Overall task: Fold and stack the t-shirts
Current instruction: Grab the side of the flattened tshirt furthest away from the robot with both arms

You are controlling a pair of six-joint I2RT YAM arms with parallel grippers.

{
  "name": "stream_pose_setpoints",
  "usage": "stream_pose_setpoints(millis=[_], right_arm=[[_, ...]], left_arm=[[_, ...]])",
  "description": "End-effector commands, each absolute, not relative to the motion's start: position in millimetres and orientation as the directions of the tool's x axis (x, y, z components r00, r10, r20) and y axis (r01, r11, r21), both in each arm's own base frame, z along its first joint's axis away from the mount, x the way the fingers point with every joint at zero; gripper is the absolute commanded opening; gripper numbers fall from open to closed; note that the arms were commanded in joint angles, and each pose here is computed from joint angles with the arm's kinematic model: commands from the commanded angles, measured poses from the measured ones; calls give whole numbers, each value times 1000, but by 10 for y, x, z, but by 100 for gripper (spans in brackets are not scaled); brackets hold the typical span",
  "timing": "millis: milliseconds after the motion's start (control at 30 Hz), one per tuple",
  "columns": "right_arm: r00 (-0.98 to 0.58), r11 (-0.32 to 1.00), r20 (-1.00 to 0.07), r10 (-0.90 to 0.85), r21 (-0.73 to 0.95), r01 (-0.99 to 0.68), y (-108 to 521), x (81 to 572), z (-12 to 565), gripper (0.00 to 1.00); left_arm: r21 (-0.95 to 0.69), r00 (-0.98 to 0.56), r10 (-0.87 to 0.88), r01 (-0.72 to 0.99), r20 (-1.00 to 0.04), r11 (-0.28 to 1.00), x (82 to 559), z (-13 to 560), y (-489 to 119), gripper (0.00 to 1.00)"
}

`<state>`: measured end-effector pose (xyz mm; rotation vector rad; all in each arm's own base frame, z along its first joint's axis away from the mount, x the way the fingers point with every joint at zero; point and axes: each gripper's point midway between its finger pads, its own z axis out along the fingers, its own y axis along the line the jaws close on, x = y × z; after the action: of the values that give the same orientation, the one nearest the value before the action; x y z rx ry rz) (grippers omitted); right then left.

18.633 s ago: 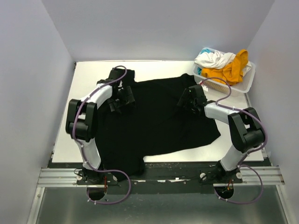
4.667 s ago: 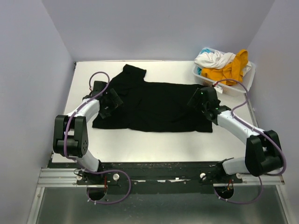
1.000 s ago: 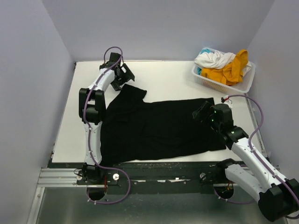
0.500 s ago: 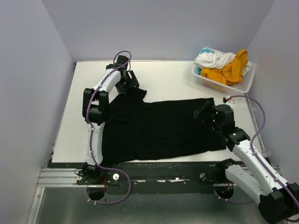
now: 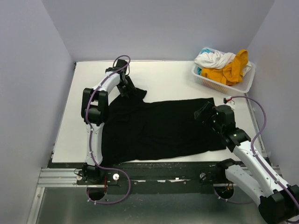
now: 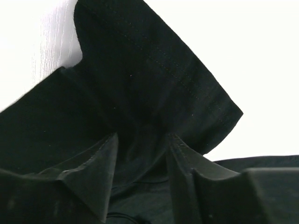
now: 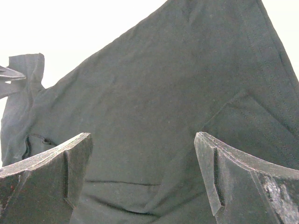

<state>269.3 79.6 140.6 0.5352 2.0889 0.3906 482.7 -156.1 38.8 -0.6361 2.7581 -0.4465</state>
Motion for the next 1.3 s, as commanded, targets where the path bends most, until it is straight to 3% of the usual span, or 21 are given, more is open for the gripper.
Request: stream_pose_setpoints(millis=[0,133,267,500,733,1067,1267], right_arm=[[-485,863,-715,504,440,249,717,2650,1344,100],[-476,864,-722,503,437,251,694,2641,1372,100],[-464,863,-728,505,441,247,681,2629,1399,100],[-446,867,-743,499,432,250,650,2660,1445,100],[-461,874,-755,467,314,371,494,2890,1360,100],[-472,809,-802,365,23,587,244,3750,1127,100],[-524,786,-792,315,-92,611,300,4282,803,100]], left_arm=[[-373,-863,-468,-378,-188,847,4775,514,-1623,40],[-368,-865,-469,-384,-179,847,4746,503,-1628,28],[-358,-869,-462,-380,-178,853,4726,495,-1622,0],[-350,-871,-446,-360,-204,865,4725,510,-1598,0],[-381,-857,-408,-279,-316,882,4728,752,-1597,0],[-407,-861,-362,-206,-356,890,4518,812,-1730,0],[-382,-865,-351,-207,-359,901,4370,757,-1685,0]])
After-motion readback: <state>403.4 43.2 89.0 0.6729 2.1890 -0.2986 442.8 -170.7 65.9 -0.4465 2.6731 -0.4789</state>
